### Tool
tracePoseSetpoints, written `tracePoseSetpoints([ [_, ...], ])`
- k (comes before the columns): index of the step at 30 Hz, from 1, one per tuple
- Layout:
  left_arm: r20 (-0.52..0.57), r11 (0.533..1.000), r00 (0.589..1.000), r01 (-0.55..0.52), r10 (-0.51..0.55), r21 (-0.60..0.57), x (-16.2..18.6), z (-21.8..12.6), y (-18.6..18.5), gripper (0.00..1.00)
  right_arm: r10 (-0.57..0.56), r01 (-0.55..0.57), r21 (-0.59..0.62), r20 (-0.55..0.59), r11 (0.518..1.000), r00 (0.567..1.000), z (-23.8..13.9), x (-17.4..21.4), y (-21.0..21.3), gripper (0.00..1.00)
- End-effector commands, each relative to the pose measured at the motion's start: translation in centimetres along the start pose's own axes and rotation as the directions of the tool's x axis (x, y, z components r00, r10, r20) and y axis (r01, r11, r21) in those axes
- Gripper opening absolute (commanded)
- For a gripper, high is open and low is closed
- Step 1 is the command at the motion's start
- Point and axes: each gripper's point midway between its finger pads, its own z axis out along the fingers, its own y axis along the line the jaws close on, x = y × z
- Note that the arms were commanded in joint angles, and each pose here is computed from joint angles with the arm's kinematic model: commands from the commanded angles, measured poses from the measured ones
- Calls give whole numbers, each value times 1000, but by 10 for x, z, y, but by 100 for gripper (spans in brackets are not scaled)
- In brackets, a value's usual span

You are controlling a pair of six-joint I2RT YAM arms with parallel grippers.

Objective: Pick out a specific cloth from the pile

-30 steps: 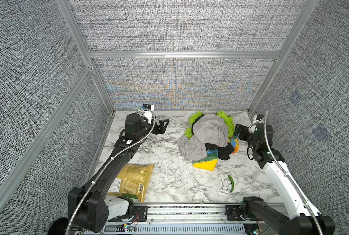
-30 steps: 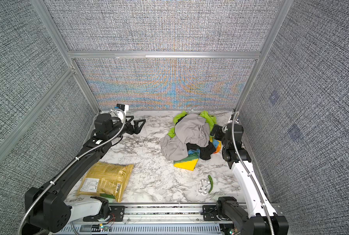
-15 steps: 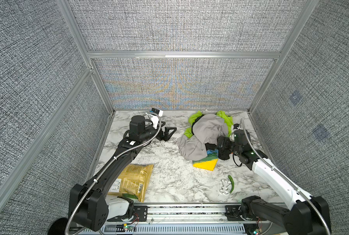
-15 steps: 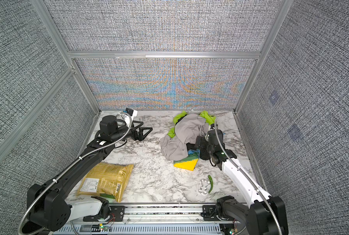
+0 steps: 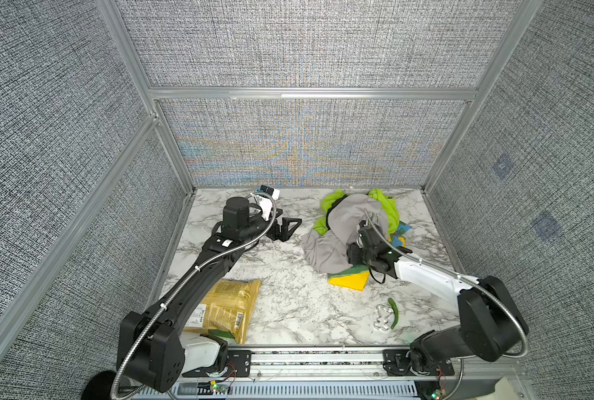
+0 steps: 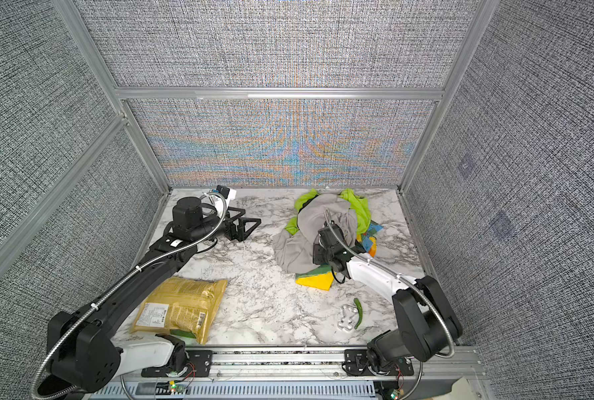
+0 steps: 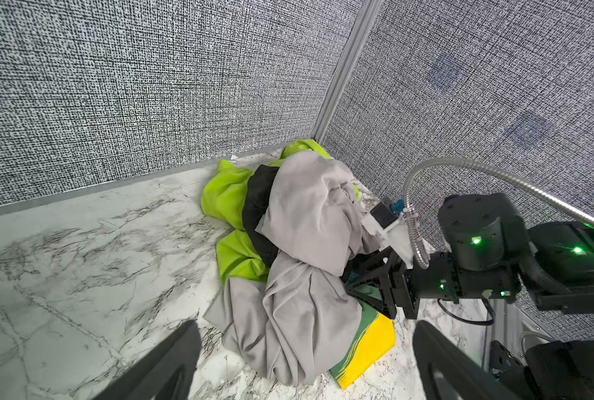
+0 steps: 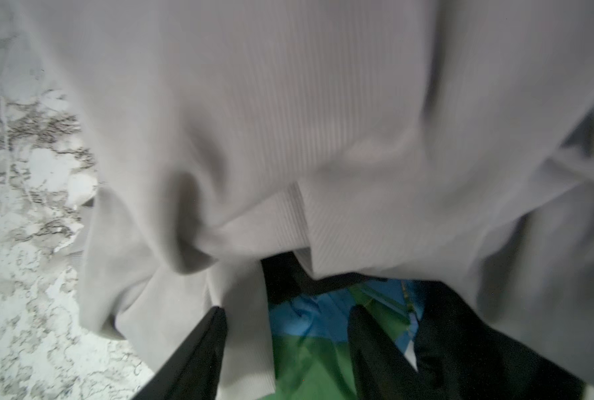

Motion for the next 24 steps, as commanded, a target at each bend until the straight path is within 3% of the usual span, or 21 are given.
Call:
tracePoseSetpoints([
  [1,23,1000,999,-25,25,-2,-9,-3,-3,99,31,-31,-46,7,998,999,9,-3,13,54],
  [5,32,1000,999,-29,29,-5,-11,-4,-4,99,11,-12,-67,-16,998,1000,17,-1,25,48],
  [9,28,1000,999,-27,27,-5,-10,-3,-3,99,10,-10,-15,7,1000,1000,14,-8,21,28],
  [12,28,1000,999,-27,27,-9,-10,-3,-3,99,11,-16,68,76,998,997,-6,-35,11,15],
  [17,23,1000,999,-25,25,-11,-8,-2,-1,99,-7,-16,136,172,991,985,-40,-80,-6,11],
  [24,21,1000,1000,-23,23,-21,-7,-1,1,99,41,-100,167,324,981,945,-82,-161,-45,11],
])
